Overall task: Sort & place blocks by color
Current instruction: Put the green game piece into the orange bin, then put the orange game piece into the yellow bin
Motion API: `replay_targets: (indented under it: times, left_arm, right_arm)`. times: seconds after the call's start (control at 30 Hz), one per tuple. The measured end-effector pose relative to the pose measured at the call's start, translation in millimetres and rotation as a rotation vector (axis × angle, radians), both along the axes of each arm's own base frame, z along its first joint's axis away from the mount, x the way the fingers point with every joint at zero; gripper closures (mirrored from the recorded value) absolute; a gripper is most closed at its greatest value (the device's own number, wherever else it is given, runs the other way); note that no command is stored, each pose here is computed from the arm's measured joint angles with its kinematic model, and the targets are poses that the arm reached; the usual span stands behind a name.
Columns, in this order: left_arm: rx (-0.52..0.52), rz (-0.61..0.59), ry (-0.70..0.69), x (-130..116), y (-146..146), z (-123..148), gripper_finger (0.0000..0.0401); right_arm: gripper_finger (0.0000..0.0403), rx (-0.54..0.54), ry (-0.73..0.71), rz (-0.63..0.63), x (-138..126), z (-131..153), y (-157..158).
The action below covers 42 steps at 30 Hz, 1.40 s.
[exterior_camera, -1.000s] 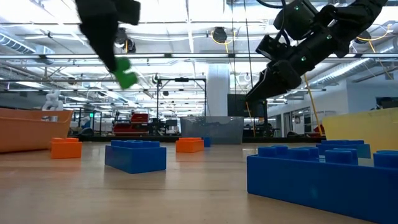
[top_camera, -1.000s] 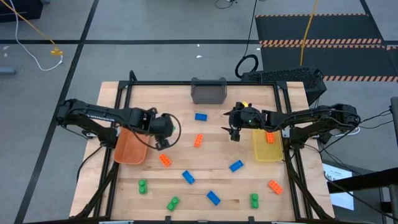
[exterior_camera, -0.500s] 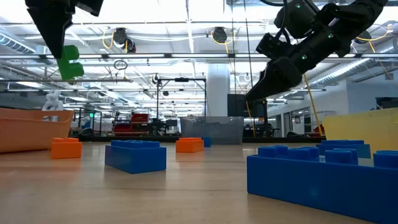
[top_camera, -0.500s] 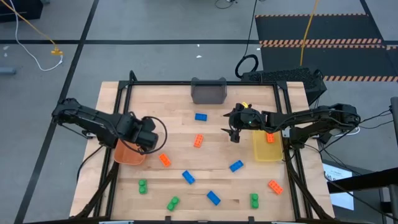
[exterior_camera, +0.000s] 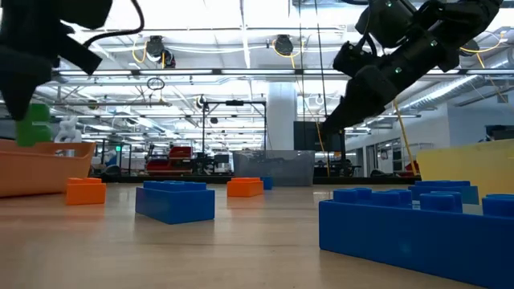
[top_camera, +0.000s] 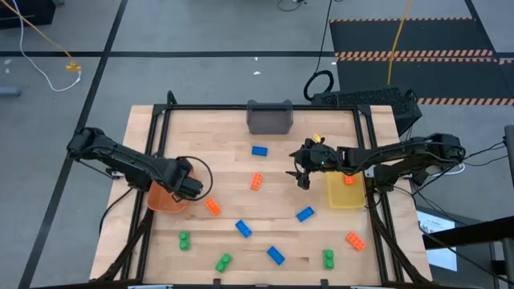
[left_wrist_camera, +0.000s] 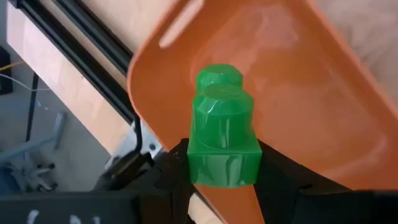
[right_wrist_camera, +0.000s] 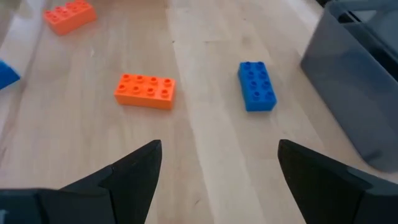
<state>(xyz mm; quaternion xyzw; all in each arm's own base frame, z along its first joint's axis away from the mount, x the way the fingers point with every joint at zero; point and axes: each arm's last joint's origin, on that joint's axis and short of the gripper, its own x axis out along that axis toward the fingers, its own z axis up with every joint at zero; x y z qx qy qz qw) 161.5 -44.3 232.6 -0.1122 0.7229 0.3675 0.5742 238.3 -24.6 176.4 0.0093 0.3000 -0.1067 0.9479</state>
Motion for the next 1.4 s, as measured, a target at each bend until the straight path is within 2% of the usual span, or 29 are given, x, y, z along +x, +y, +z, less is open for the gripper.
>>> replay_targets:
  times: [0.27,0.53,0.73,0.83,1.0,1.17,1.27,1.4]
  left_arm:
    - [-0.046,-0.028,-0.053,4.0,-7.1,-2.4,0.0256]
    - [-0.058,-0.005,-0.115,9.2,-8.8,-4.1,0.0150]
    - [-0.083,-0.029,-0.168,14.8,-10.6,-5.4,0.0109]
    - [-0.076,-0.076,-0.203,19.3,-11.0,-1.0,0.0105]
    - [-0.030,-0.170,-0.328,34.4,-10.1,21.0,0.0116]
    - [-0.003,-0.318,-0.599,61.8,-16.1,49.9,0.0135]
    - [-0.001,-0.418,-0.774,79.4,-21.0,60.3,0.0145]
    - [0.022,-0.500,-0.911,94.9,-18.6,65.4,0.0158]
  right_arm:
    - [0.0092,-0.051,-0.035,0.026,2.4,3.8,-1.1]
    - [0.0092,-0.075,-0.033,0.041,2.6,4.1,-1.1]
    - [0.0092,-0.090,-0.035,0.043,2.8,4.5,-1.5]
    - [0.0092,-0.081,-0.037,0.037,2.8,4.4,-1.5]
    - [0.0092,0.018,-0.048,-0.022,2.2,3.4,-1.2]
    - [0.0092,0.075,-0.042,-0.054,1.2,1.8,-0.6]
    - [0.0092,0.127,-0.072,-0.029,2.7,3.7,0.6]
    - [0.0092,0.164,-0.122,0.014,5.4,7.8,2.1]
